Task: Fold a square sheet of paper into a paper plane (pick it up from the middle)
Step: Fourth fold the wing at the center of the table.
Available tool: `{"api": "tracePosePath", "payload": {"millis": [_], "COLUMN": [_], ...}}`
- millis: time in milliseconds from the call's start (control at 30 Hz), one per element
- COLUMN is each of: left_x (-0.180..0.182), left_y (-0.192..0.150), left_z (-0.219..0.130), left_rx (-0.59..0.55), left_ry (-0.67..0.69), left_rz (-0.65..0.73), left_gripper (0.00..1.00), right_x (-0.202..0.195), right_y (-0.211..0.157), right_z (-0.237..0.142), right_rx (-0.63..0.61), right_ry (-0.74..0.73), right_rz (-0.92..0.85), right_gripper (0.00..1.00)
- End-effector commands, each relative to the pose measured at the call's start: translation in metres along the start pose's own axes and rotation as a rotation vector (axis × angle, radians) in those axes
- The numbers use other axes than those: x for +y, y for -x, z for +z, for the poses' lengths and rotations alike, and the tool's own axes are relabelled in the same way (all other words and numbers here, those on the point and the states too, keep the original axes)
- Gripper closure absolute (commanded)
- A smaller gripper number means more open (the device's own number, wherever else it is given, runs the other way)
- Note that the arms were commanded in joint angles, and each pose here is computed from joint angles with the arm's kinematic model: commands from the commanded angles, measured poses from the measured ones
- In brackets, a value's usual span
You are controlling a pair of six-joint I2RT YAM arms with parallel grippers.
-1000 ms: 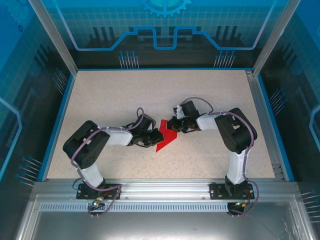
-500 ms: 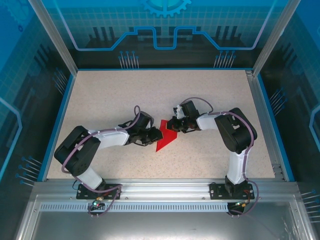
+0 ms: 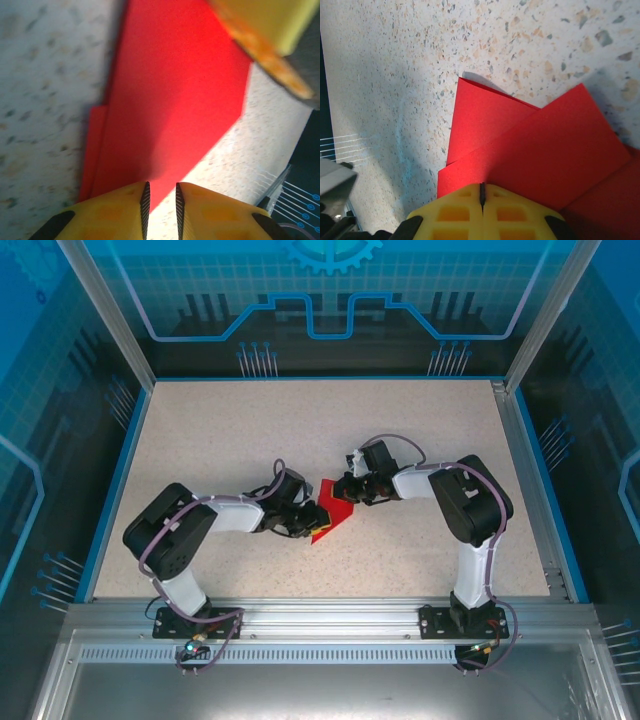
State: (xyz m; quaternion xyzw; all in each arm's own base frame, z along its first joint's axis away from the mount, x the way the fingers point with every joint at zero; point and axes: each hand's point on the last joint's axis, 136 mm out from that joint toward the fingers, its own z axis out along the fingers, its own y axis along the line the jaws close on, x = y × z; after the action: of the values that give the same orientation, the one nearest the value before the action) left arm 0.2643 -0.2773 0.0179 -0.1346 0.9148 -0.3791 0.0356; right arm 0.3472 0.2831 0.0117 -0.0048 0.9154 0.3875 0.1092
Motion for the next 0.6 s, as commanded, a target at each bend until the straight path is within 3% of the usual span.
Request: {"api": "tracePosePath", "payload": {"millis": [0,233,567], "left_x": [0.034,0.064,0.075], "left_y": [-0.014,-0.032,-0.061], "left_z": [0.002,-0.002,-0.016], "left_rx": [0.032,0.077,0.169], "left_ry": [0.111,0.186,0.202], "left_rz": [-0.032,-0.042,-0.014], "left_gripper": [0.77,0.8,0.8], "right_x": [-0.064,-0.064,-0.058], "right_y": [-0.041,-0.041,-0.037], "right_z": [0.015,0.013,0.009], "right_rx": [0.097,0.101,0.098], "right_ry": [-0.203,-0.212,-0.211], "right_rz": [0.098,0.09,0.076], "right_gripper": [0.96,0.96,0.95]}}
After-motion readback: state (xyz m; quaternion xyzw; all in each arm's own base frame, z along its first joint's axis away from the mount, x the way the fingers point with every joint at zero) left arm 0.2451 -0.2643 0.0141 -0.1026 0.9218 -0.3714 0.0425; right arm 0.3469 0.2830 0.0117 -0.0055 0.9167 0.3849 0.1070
